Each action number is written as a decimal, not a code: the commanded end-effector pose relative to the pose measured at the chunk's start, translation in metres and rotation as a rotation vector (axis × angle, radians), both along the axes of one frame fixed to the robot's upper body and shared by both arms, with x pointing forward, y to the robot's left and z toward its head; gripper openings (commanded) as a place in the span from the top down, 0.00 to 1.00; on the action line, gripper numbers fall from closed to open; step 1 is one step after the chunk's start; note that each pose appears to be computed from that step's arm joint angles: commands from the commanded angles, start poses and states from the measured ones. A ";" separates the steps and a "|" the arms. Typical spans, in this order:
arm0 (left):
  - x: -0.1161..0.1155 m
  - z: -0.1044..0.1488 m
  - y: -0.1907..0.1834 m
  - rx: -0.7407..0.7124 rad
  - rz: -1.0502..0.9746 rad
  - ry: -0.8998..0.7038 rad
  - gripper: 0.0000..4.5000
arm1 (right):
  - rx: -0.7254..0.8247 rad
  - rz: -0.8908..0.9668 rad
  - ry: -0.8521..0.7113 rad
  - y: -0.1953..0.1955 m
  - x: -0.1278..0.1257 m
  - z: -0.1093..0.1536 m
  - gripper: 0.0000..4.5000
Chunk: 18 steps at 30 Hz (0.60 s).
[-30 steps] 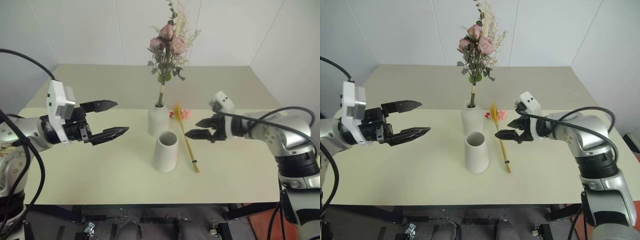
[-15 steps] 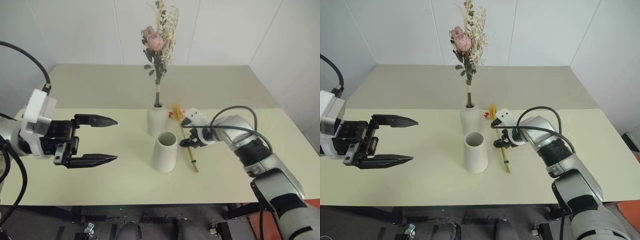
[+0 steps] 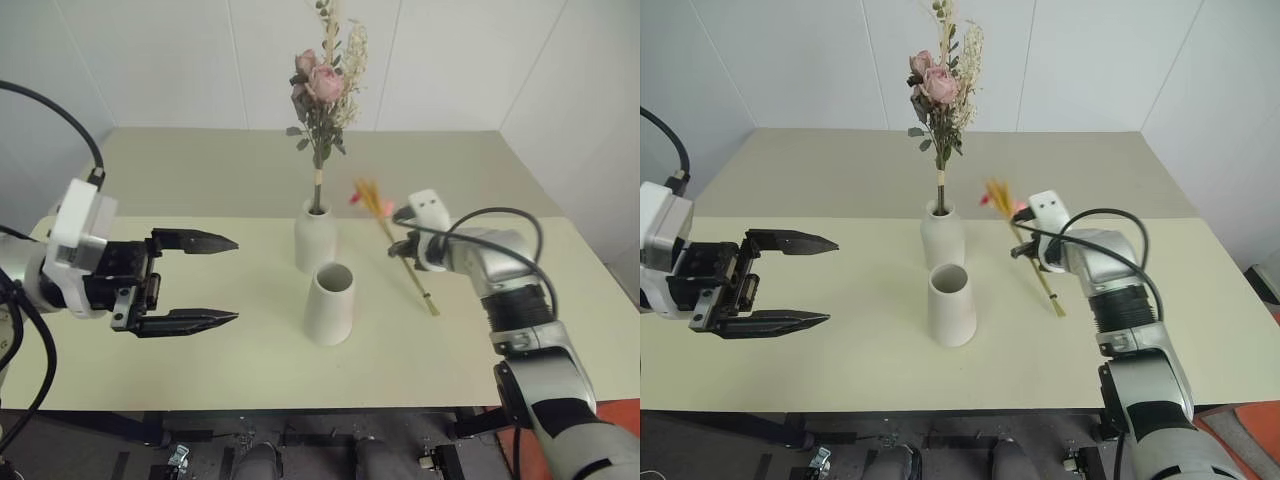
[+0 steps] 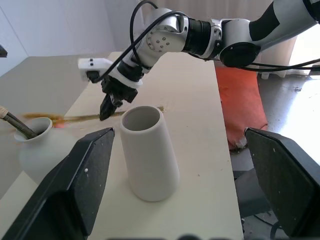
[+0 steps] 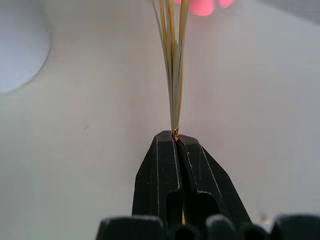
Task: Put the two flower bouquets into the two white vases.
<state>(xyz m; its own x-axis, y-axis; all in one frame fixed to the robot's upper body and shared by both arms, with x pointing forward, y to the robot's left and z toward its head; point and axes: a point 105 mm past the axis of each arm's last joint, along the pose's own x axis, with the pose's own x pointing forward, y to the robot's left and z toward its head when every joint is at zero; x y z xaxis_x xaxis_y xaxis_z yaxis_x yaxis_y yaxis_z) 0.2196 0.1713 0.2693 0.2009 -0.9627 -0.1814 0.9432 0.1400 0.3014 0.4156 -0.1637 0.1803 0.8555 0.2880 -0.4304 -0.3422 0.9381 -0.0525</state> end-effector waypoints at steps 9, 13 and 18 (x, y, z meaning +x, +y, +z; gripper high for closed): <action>0.011 -0.006 -0.001 -0.010 -0.025 0.053 0.00 | 0.644 0.306 -0.700 0.016 -0.080 0.155 0.99; 0.017 -0.008 0.002 -0.009 -0.026 0.074 0.00 | 0.748 0.579 -0.708 0.065 -0.110 0.167 0.99; 0.021 -0.009 0.004 0.001 -0.028 0.078 0.00 | 0.800 0.709 -0.652 0.102 -0.123 0.160 0.99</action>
